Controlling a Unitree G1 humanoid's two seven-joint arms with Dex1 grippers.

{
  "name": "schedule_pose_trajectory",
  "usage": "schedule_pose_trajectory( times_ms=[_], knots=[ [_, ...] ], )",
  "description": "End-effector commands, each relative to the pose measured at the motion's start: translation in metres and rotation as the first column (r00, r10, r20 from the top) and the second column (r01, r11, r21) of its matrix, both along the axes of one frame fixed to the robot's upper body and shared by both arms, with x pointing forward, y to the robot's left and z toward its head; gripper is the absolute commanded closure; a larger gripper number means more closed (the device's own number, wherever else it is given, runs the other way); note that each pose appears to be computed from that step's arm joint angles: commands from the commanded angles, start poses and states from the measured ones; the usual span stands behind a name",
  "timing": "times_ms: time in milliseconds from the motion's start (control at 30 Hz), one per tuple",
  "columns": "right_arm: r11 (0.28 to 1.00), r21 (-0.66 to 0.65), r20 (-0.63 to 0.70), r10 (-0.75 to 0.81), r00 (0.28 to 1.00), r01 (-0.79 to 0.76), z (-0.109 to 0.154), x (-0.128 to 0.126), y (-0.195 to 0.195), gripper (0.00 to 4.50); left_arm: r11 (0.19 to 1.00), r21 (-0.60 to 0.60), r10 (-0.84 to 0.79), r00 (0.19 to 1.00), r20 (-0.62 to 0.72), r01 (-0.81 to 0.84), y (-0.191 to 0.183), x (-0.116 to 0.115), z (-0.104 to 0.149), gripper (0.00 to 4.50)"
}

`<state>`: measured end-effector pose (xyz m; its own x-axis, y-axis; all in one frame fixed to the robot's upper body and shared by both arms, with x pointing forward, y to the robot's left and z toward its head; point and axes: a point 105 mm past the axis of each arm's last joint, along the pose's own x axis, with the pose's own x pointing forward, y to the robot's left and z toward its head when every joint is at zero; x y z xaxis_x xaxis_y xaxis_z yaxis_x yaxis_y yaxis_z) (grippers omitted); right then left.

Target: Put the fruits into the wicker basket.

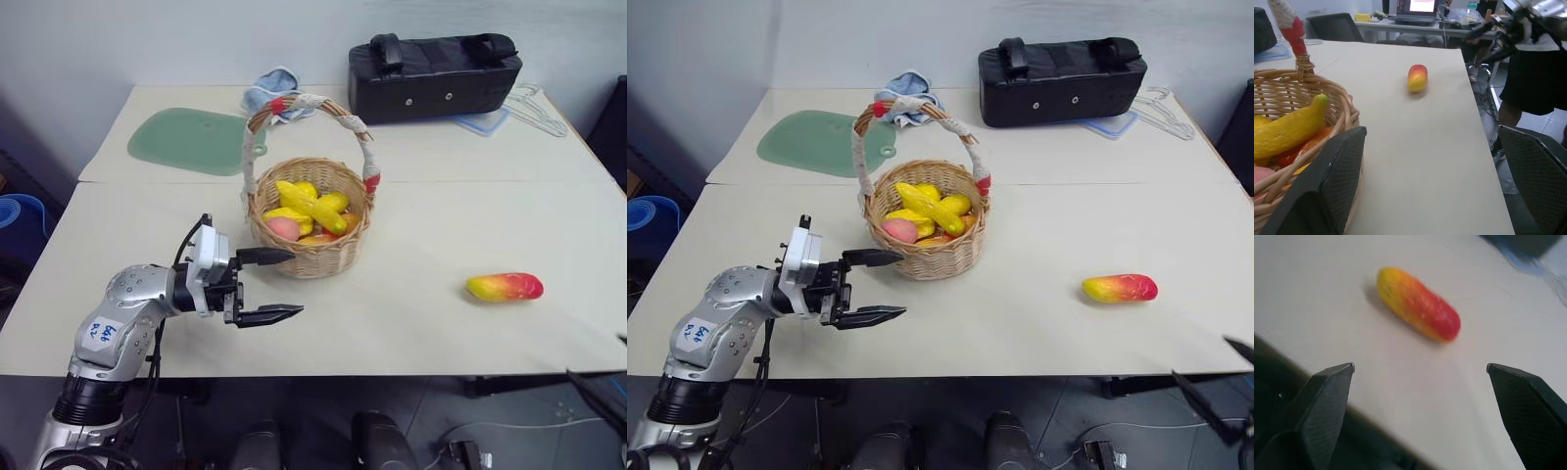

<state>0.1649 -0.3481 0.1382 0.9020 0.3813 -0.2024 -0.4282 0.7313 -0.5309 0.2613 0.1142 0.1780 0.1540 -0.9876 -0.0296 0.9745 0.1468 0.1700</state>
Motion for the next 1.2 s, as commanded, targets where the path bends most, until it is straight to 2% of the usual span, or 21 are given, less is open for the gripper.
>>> schedule_pose_trajectory(
  times_ms=[33,200,400,500,567,633,800,867,1000,1133,1200],
  knots=[
    [0.992,-0.047,-0.084,0.115,0.99,-0.119,0.006,0.028,0.006,0.01,1.0,0.016,-0.013,0.999,0.045,0.013,-0.001,-0.003,0.005,0.0],
    [0.955,-0.185,-0.219,0.192,0.957,-0.234,0.002,0.069,0.011,0.01,0.999,0.017,-0.035,0.999,0.034,0.034,-0.004,-0.01,0.002,0.0],
    [0.935,-0.261,-0.305,0.154,0.94,-0.238,-0.006,0.106,0.005,0.01,0.997,0.034,-0.066,0.997,0.031,0.064,-0.016,-0.019,-0.002,0.0],
    [0.946,-0.23,-0.361,0.135,0.923,-0.228,-0.013,0.115,0.004,0.01,0.997,0.039,-0.064,0.997,0.037,0.063,-0.017,-0.019,-0.004,0.0],
    [0.908,-0.335,-0.453,0.078,0.888,-0.25,-0.025,0.114,-0.004,0.01,0.998,0.034,-0.061,0.997,0.047,0.059,-0.018,-0.019,-0.003,0.0],
    [0.894,-0.335,-0.505,0.095,0.858,-0.297,-0.03,0.111,-0.005,0.39,0.998,0.034,-0.06,0.997,0.049,0.058,-0.018,-0.019,-0.004,0.0],
    [0.943,-0.157,-0.533,0.17,0.829,-0.295,-0.024,0.112,0.005,2.02,0.999,0.03,-0.034,0.998,0.054,0.033,-0.017,-0.018,-0.004,0.0],
    [0.953,-0.036,-0.525,0.238,0.817,-0.301,-0.016,0.11,0.015,2.58,1.0,0.024,-0.015,0.998,0.055,0.014,-0.015,-0.017,-0.003,0.0],
    [0.914,0.171,-0.414,0.405,0.815,-0.367,0.019,0.109,0.057,2.72,0.999,0.001,0.033,0.999,0.043,-0.033,-0.007,-0.015,-0.002,0.0],
    [0.808,0.306,-0.233,0.577,0.783,-0.504,0.076,0.104,0.134,2.72,0.982,-0.06,0.181,0.982,0.052,-0.178,0.018,-0.003,0.006,0.0],
    [0.76,0.355,-0.183,0.628,0.756,-0.545,0.093,0.101,0.165,2.72,0.97,-0.075,0.237,0.97,0.047,-0.233,0.029,0.0,0.006,0.0]
  ],
)
